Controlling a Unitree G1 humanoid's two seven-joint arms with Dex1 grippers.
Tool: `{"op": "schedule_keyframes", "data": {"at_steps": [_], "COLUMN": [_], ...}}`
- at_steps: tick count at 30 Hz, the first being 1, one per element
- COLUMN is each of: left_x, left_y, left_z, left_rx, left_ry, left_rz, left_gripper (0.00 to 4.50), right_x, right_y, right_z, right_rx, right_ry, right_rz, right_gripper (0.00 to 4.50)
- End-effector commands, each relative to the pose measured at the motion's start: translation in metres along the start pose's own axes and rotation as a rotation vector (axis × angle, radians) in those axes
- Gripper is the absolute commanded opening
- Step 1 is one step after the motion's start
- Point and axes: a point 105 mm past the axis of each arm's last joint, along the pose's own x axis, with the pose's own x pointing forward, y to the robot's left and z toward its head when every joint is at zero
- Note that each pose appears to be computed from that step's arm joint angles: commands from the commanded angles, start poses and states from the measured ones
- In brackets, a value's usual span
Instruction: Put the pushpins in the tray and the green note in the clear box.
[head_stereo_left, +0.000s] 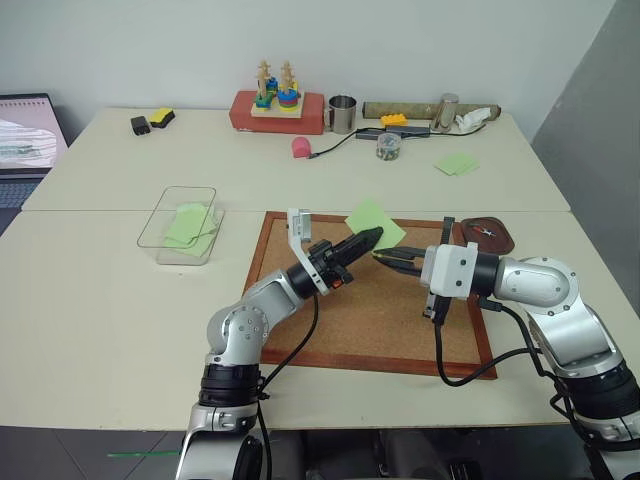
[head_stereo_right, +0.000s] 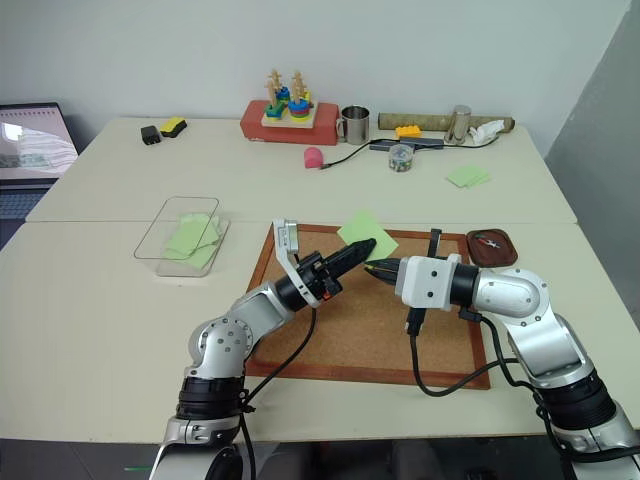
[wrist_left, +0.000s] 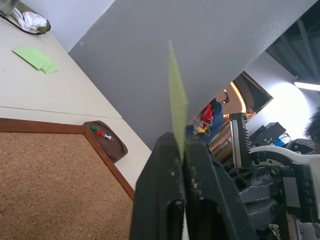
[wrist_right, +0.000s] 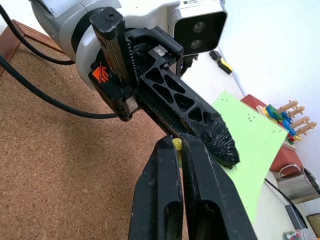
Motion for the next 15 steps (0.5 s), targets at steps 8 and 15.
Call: {"op": "schedule_keyframes", "data": {"at_steps": [8, 15], "left_x": [0.003, 0.000], "left_y": [0.025, 0.019], "left_z": [0.001, 0.006], "left_rx": [0.067, 0.127], "left_ry": [-0.016, -0.019], "left_rz": [0.139, 0.140], "left_gripper": [0.02, 0.02], "right_x": [-0.004, -0.043], "right_y": [-0.012, -0.036], "right_z": [0.026, -0.035], "right_rx": [-0.007, 0.135], "right_ry": [-0.089, 0.198], "right_rz": [-0.075, -0.281], "right_gripper": [0.00, 0.00]}}
